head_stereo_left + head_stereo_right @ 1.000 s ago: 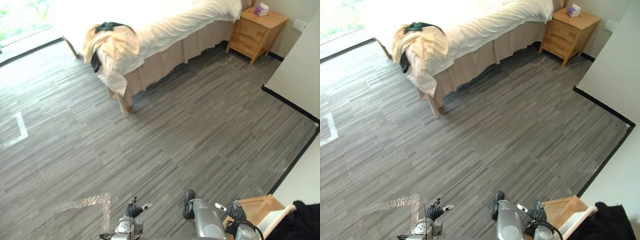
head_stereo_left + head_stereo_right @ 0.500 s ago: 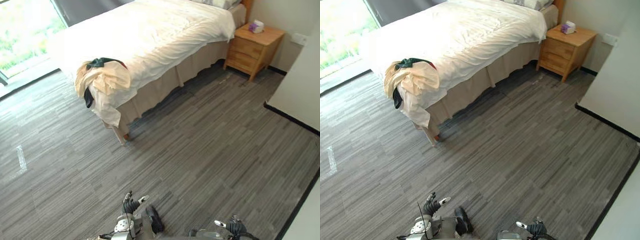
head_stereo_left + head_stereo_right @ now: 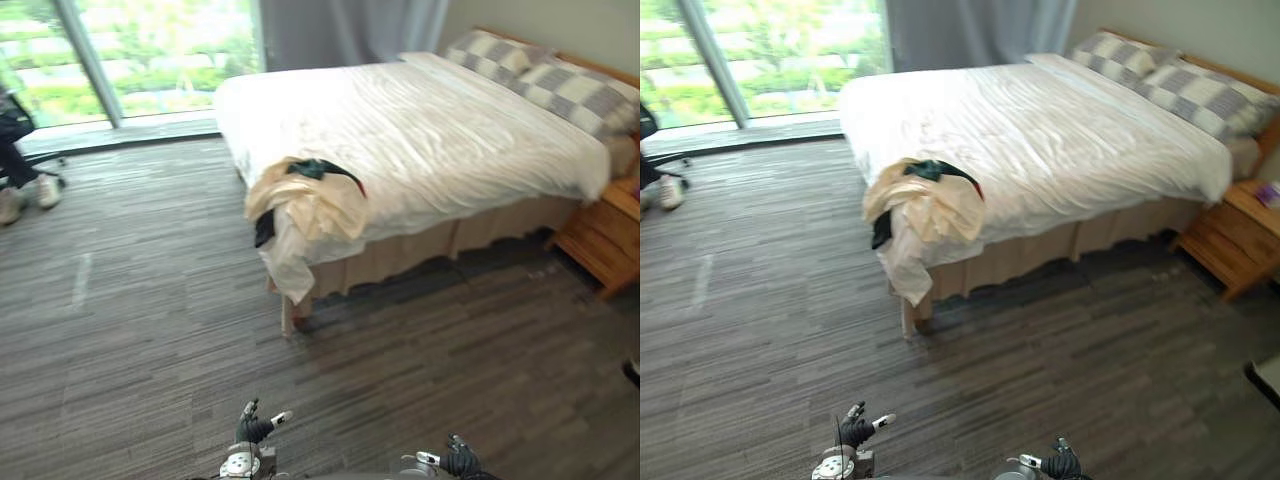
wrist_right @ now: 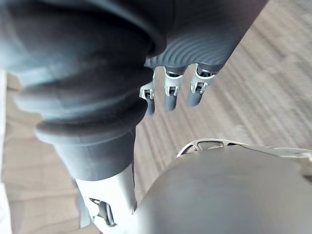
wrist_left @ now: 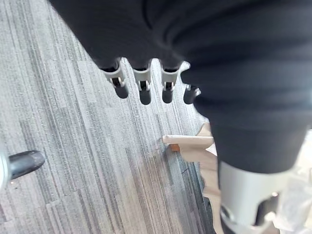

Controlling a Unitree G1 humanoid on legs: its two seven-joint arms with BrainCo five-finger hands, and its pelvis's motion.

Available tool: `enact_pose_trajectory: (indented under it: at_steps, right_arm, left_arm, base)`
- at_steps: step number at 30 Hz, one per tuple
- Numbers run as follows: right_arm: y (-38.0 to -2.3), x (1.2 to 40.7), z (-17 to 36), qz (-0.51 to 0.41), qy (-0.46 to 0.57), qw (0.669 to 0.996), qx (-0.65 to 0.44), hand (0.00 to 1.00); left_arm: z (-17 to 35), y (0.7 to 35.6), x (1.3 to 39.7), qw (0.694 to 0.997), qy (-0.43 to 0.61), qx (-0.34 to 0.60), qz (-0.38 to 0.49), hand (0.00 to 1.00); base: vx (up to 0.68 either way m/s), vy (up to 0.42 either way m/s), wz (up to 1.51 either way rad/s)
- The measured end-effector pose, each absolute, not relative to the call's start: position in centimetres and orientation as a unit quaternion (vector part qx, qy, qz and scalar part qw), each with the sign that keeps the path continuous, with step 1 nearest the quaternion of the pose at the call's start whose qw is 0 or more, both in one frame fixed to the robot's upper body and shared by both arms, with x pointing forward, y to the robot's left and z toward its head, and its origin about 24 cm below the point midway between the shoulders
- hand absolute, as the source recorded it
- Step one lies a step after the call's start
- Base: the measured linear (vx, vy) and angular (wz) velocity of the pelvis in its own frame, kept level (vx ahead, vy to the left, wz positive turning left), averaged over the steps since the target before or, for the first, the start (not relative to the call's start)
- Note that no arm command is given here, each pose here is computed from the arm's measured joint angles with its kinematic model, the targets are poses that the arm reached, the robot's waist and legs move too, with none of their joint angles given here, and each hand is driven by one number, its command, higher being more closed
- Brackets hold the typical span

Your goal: Tidy the bed and pick cloth on bed and put in laundry

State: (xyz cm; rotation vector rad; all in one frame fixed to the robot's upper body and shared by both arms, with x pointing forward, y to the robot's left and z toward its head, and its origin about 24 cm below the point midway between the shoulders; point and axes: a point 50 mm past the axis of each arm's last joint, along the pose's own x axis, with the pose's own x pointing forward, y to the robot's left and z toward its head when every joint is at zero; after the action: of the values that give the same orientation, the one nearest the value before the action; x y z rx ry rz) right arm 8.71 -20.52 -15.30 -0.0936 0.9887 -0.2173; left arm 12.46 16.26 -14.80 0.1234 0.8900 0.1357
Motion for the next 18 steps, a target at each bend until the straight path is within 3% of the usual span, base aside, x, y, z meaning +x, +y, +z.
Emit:
enact_pose_trajectory:
  at_steps: [7,10,18]
  right_arm:
    - [-21.7,9.2,-15.1,-0.113,0.469,0.874,-0.054,0.0]
    - [-22.1,9.8,-14.9,-0.113,0.467,0.874,-0.067,0.0]
    - [-21.9,9.7,-15.2,-0.11,0.479,0.868,-0.071,0.0]
  left_arm:
    - [-15.0,16.1,11.9,0.896,0.435,0.056,0.071,0.0]
    - [-14.1,16.3,13.3,0.909,0.403,0.037,0.096,0.0]
    - [-13.6,16.2,13.9,0.915,0.386,0.037,0.108,0.0]
  base:
    - [0.26,-0.379,0.35]
    - [0.27,-0.364,0.01]
    - [0.3,-0.003,-0.33]
